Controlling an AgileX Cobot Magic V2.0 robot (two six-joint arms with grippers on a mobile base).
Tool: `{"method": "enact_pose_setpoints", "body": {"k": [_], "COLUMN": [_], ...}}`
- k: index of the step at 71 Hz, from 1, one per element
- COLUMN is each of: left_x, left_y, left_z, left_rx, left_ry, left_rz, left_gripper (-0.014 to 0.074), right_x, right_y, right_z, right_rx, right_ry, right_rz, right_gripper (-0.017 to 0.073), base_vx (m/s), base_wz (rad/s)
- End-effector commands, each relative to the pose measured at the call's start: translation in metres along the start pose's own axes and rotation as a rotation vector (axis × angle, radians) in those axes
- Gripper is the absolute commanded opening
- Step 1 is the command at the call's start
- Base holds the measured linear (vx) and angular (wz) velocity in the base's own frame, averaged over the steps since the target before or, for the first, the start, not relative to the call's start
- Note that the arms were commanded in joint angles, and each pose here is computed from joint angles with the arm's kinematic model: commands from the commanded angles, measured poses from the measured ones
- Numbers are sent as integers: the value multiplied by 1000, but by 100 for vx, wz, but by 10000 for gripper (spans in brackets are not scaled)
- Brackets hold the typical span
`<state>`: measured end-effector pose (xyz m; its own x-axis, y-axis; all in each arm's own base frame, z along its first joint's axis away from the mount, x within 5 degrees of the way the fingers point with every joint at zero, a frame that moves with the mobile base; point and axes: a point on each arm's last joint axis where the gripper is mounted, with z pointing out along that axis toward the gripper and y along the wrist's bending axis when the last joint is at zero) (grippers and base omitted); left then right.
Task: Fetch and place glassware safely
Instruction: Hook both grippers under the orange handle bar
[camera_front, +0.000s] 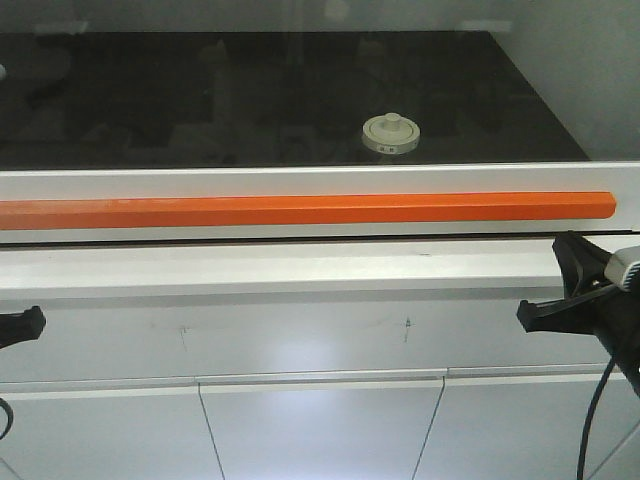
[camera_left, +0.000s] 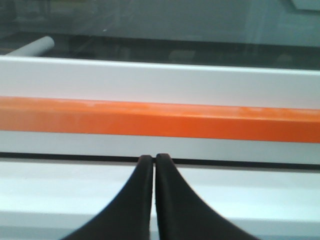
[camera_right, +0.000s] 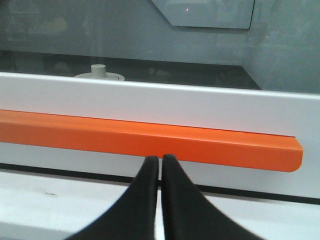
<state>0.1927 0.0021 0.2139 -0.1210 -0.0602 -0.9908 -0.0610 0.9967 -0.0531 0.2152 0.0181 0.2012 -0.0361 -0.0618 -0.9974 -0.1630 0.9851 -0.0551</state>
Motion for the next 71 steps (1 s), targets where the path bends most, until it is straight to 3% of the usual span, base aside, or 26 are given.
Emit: {"method": "enact_pose_setpoints", "body": {"k": [1, 8, 20, 26, 35, 71], "left_x": [-12, -8, -8, -10, -11, -11], "left_y": [4, 6, -4, -7, -7, -7], "left_z": [5, 8, 10, 10, 9, 9], "left_rx": [-27, -33, 75, 105, 107, 107], "left_ry": [-103, -86, -120, -150, -160, -160], "left_rz": [-4, 10, 118, 143, 145, 141], "left_gripper": [-7, -7, -7, -7, -7, -7], "right_x": [-14, -10, 2, 5, 7, 22], "right_y": [0, 0, 0, 0, 2, -1], "right_z": [6, 9, 16, 22, 33, 55], "right_rx": [-8, -11, -16, -30, -64, -52], "right_ry": [-119, -119, -82, -79, -83, -45], "right_rz": [-10, -10, -15, -26, -41, -35], "right_gripper": [-3, -3, -3, -3, -3, -3], "base_vx": [0, 0, 0, 0, 0, 0], "base_wz": [0, 0, 0, 0, 0, 0]}}
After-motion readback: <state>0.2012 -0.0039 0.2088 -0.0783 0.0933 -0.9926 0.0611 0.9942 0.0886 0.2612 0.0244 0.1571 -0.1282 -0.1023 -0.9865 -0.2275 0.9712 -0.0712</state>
